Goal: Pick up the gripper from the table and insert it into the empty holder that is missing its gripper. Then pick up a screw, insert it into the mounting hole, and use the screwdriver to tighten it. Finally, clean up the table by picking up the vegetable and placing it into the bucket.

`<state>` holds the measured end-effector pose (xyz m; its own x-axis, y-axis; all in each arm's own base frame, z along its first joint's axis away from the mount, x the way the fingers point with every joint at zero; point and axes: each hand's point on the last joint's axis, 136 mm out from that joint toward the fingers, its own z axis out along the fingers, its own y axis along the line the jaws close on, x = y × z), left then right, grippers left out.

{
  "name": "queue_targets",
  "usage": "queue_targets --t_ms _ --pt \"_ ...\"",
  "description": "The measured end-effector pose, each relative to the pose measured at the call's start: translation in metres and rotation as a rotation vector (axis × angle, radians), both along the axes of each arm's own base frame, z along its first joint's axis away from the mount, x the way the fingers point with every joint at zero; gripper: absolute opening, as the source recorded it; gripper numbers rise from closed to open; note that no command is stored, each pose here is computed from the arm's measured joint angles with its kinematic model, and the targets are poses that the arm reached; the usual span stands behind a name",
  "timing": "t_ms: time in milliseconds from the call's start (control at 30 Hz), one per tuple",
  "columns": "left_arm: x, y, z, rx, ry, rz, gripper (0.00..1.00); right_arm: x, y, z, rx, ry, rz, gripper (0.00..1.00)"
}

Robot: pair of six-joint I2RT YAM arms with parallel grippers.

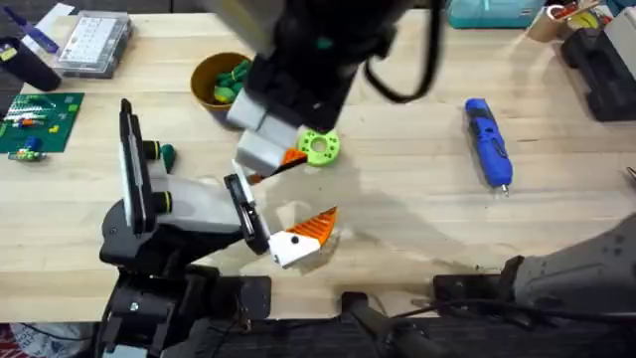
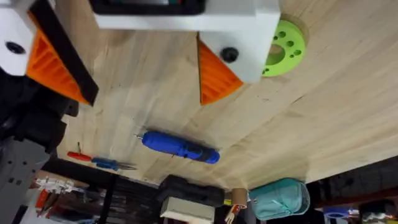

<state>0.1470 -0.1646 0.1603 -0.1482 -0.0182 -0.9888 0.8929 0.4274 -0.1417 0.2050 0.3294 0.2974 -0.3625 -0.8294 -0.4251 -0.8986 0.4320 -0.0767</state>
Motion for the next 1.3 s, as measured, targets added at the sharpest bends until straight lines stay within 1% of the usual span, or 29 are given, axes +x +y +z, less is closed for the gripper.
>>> queue_targets --t_ms 500,800,833,867,1000,1033,1067,1100,1300 --pt "0.0 0.0 0.0 0.0 0.0 -0.001 0.986 -0.021 -0.035 0.045 0.09 -0.038 -0.015 0.993" --pt "0.0 0.0 0.0 0.0 0.001 -0.001 0.987 -0.029 -0.038 0.048 0.112 -0.003 -0.018 0.993" --pt "0.0 0.0 0.0 -0.001 0.002 -0.001 0.95 -0.029 -0.038 0.048 0.111 -0.001 -0.018 0.993" --pt "0.0 0.0 0.0 -0.001 0.002 -0.002 0.83 -0.03 -0.038 0.048 0.11 0.0 -0.018 0.993" --pt "0.0 0.0 0.0 0.0 0.0 -0.002 0.202 -0.031 -0.039 0.047 0.109 0.007 -0.019 0.993" --pt "0.0 0.0 0.0 0.001 -0.002 -0.002 0.078 -0.031 -0.039 0.047 0.109 0.008 -0.019 0.993" --pt "0.0 0.0 0.0 0.002 -0.004 -0.002 0.022 -0.031 -0.039 0.047 0.109 0.01 -0.019 0.993" --pt "0.0 0.0 0.0 0.002 -0.004 -0.002 0.008 -0.032 -0.039 0.047 0.109 0.01 -0.019 0.993" --pt "0.0 0.0 0.0 0.002 -0.004 -0.002 0.005 -0.032 -0.04 0.046 0.101 0.014 -0.019 0.993"
